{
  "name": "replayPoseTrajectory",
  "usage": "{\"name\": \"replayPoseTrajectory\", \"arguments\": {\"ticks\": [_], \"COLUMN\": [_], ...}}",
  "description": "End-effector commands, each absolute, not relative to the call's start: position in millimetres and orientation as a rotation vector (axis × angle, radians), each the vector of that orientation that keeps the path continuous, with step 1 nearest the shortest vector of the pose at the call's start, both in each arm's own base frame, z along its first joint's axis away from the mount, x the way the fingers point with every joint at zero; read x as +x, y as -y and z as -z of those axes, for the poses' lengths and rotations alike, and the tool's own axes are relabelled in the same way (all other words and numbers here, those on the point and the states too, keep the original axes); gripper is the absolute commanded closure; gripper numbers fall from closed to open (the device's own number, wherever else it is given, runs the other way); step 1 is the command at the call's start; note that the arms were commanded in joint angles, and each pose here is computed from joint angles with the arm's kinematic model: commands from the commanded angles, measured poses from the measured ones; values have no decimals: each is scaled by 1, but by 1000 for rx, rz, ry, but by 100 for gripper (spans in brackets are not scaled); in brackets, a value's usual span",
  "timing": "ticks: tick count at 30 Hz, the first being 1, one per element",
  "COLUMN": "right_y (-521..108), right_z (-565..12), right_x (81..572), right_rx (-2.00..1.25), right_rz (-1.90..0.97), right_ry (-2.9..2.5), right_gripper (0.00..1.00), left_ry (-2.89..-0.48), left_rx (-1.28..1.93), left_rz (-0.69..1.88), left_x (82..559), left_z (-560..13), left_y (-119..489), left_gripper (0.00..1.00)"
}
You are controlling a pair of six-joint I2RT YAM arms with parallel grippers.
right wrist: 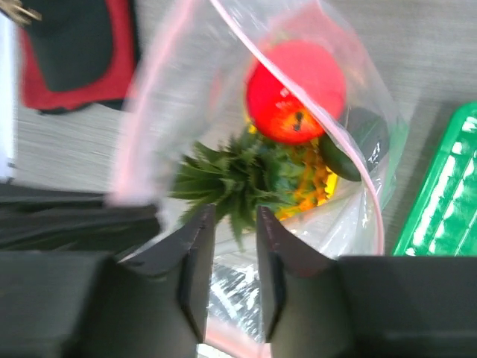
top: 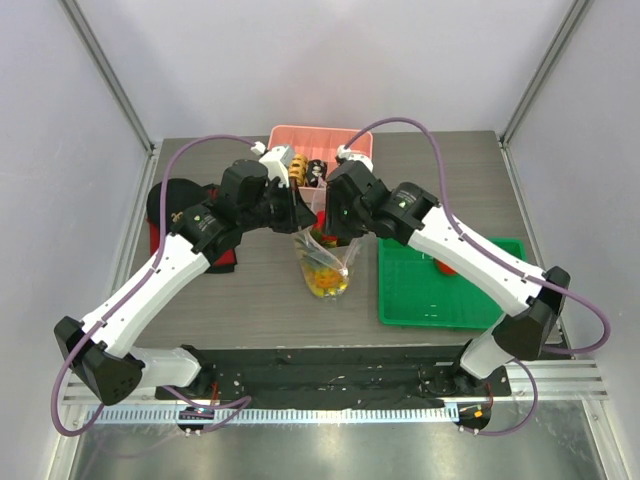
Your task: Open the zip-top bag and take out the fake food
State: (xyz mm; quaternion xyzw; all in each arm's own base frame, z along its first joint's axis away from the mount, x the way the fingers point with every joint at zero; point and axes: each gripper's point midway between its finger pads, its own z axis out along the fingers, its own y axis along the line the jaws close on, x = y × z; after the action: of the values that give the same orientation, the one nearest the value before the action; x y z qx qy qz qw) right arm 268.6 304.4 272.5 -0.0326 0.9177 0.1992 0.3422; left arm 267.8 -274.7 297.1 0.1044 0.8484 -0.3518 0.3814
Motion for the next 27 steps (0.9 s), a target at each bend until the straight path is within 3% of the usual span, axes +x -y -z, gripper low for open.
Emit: {"name": "replayPoseTrajectory", "arguments": {"ticks": [1, 4, 9, 12, 20, 23, 24, 27], "right_y": [-307, -314, -332, -335, -356, -353, -352, -347], "right_z": [-245, -229, -228, -228, -222, -224, -225, -232], "right_x": [268, 269, 272, 277, 292, 296, 298, 301], "right_rx": [-148, -198, -284, -318, -351, -354, -351, -330], "right_rz": [-518, -572, -702, -709, -768, -751, -744, -730], "right_ry": [-2413, -2407, -2331, -2295, -2199, -2155, -2147, -2125], "right_gripper": [57, 45, 38, 28, 30, 42, 59, 89], "left_ry": [-2091, -2090, -2100, -2111, -2117, -2118, -2119, -2126], "left_rx": [252, 251, 257, 260, 257, 253, 256, 237], "left_rz": [913, 916, 934, 939, 959, 947, 940, 907], "left_x": [268, 268, 266, 264, 260, 260, 260, 261], "left_z": [-319, -320, -318, -315, -315, -314, -314, -312], "left_y": [272, 272, 274, 275, 276, 274, 272, 267], "left_gripper": [100, 100, 100, 100, 100, 100, 100, 100]}}
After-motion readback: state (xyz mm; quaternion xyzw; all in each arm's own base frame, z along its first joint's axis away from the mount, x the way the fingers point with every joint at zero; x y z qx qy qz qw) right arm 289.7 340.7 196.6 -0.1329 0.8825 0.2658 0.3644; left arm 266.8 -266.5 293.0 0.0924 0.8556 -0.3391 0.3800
